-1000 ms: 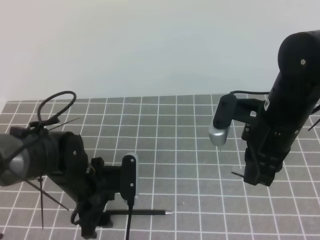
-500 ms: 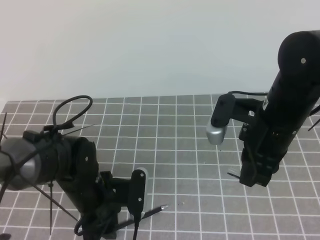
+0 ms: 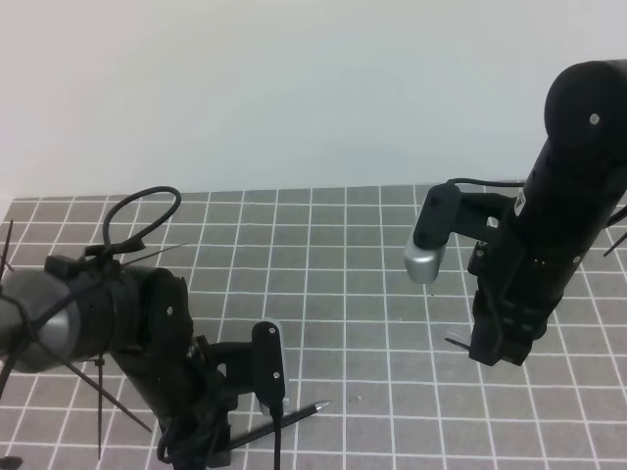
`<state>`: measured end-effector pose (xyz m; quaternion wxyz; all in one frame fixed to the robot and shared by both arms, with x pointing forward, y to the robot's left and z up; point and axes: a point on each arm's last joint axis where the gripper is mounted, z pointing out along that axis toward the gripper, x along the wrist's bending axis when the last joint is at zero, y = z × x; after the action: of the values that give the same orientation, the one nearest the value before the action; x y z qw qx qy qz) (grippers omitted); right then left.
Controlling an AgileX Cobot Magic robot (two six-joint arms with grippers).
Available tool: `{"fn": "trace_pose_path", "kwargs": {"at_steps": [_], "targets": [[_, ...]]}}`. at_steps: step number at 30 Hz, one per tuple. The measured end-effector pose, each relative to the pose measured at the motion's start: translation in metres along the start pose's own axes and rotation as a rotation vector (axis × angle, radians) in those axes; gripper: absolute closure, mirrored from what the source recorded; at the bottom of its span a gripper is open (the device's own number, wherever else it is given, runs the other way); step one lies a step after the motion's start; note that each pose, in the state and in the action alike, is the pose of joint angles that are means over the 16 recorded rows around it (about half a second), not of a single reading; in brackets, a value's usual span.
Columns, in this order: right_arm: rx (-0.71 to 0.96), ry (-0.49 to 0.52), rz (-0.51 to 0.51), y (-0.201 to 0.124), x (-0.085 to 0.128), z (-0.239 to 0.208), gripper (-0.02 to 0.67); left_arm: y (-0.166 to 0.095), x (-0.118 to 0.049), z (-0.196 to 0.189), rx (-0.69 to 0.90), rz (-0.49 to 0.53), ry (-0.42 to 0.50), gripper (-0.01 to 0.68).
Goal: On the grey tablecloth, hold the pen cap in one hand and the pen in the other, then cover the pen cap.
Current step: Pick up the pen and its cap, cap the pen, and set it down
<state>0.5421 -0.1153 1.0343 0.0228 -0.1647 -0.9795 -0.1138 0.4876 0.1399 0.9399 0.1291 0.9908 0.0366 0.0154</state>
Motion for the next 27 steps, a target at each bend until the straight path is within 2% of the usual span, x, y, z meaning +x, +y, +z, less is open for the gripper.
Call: {"fn": "trace_pose_path", "kwargs": {"at_steps": [6, 15, 27], "targets": [[0.000, 0.000, 0.001, 0.0000, 0.0000, 0.0000, 0.558, -0.0009, 0.0011, 0.0045, 0.010, -0.068, -0.004, 0.477], [0.000, 0.000, 0.003, 0.0000, 0.0000, 0.0000, 0.558, -0.0024, 0.0022, 0.0101, 0.025, -0.118, -0.012, 0.487], [0.008, -0.007, -0.002, -0.0007, -0.0007, 0.0000, 0.558, -0.0030, 0.0029, 0.0078, 0.032, -0.103, 0.003, 0.592]]}}
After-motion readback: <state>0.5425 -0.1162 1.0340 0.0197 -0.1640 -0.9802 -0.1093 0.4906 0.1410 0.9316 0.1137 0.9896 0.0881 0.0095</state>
